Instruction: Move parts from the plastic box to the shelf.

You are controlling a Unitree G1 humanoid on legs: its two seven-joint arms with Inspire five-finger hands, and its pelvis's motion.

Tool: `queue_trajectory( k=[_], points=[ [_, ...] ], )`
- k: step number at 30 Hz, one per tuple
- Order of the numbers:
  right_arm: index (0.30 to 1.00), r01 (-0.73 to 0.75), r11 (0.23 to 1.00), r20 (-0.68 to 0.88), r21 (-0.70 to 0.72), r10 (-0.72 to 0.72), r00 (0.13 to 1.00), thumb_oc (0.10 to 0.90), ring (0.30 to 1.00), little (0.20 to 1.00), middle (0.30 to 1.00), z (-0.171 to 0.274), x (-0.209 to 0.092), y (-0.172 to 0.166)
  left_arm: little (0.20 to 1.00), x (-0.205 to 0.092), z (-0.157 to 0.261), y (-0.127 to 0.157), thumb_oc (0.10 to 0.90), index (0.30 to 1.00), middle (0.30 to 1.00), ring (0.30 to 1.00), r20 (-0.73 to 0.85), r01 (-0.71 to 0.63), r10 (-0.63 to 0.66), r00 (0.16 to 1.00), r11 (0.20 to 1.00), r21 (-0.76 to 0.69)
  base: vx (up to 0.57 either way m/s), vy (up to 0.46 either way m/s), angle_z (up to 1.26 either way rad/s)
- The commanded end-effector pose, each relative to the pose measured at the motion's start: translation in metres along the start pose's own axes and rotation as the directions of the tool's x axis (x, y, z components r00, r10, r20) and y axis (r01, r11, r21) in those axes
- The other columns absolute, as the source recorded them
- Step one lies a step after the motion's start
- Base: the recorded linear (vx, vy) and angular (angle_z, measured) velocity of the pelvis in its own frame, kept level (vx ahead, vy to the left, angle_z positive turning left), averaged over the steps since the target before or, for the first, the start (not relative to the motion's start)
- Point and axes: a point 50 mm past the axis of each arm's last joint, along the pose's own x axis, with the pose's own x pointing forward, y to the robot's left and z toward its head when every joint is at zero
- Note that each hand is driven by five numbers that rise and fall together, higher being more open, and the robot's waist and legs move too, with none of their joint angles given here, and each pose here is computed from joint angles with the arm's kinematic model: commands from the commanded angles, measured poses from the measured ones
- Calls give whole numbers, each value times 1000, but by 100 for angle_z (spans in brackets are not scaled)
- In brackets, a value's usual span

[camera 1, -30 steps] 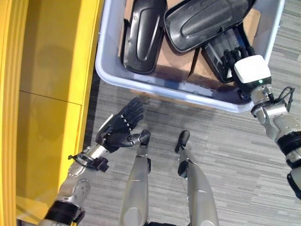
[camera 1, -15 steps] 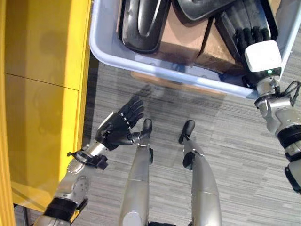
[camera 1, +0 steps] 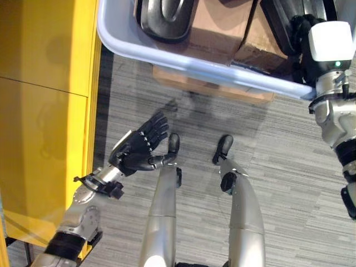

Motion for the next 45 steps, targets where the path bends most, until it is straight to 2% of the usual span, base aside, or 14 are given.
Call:
queue_trajectory(
  k=[1, 4, 5, 8, 11, 17, 21, 25, 31, 35, 38, 41, 45],
  points=[
    [300, -222, 973, 50, -64, 225, 973, 400, 300, 300, 300, -17, -59, 58, 1000, 4, 18, -23, 900, 1000, 1000, 1000, 205, 117, -100, 974, 990, -74, 18, 59, 26],
    [300, -61, 998, 175, 17, 58, 983, 400, 300, 300, 300, 3, -71, 52, 1000, -3, 14, -26, 900, 1000, 1000, 1000, 212, 106, -88, 973, 991, -78, 29, 74, -5],
    [300, -46, 999, 185, 27, 41, 982, 400, 300, 300, 300, 6, -73, 51, 1000, -4, 13, -26, 900, 1000, 1000, 1000, 214, 106, -86, 973, 991, -81, 14, 64, -23],
    [300, 76, 992, 281, 96, -100, 954, 400, 300, 300, 300, 26, -85, 41, 1000, -9, 9, -28, 900, 1000, 1000, 1000, 231, 101, -77, 970, 990, -96, 3, 62, -13],
    [300, 125, 980, 343, 155, -172, 924, 400, 300, 300, 300, 40, -96, 34, 1000, -13, 5, -31, 900, 1000, 1000, 1000, 240, 97, -69, 968, 990, -106, 8, 83, -11],
    [300, 194, 965, 430, 176, -253, 867, 400, 300, 300, 300, 56, -108, 29, 1000, -14, 2, -33, 900, 1000, 1000, 1000, 262, 99, -65, 963, 988, -120, -9, 56, -9],
    [300, 244, 952, 424, 187, -302, 854, 400, 300, 300, 300, 55, -111, 28, 1000, -15, 1, -34, 900, 1000, 1000, 1000, 270, 108, -72, 960, 987, -122, -8, 29, 3],
    [300, 316, 933, 401, 175, -360, 842, 400, 300, 300, 300, 49, -104, 20, 1000, -14, 2, -37, 900, 1000, 1000, 1000, 268, 133, -99, 958, 985, -110, -19, 11, 1],
    [300, 427, 898, 381, 108, -434, 816, 400, 300, 300, 300, 39, -56, -23, 1000, -7, 13, -38, 900, 1000, 1000, 1000, 277, 171, -142, 950, 982, -84, -8, 22, -1],
    [300, 433, 892, 358, 132, -450, 818, 400, 300, 300, 300, 34, -44, -38, 1000, -10, 13, -38, 900, 1000, 1000, 1000, 273, 179, -150, 950, 980, -88, 13, 8, 0],
    [300, 372, 906, 370, 204, -423, 827, 400, 300, 300, 300, 39, -40, -47, 1000, -16, 11, -39, 900, 1000, 1000, 1000, 275, 180, -146, 950, 978, -105, 51, 49, 1],
    [300, 252, 909, 406, 331, -379, 832, 400, 300, 300, 300, 56, -58, -39, 1000, -23, 7, -43, 900, 1000, 1000, 1000, 281, 183, -143, 949, 976, -121, 51, 75, 3],
    [300, 176, 884, 411, 433, -368, 834, 400, 300, 300, 300, 71, -82, -22, 1000, -26, 2, -46, 900, 1000, 1000, 1000, 284, 182, -136, 949, 973, -142, 44, 78, 3]
  ],
)
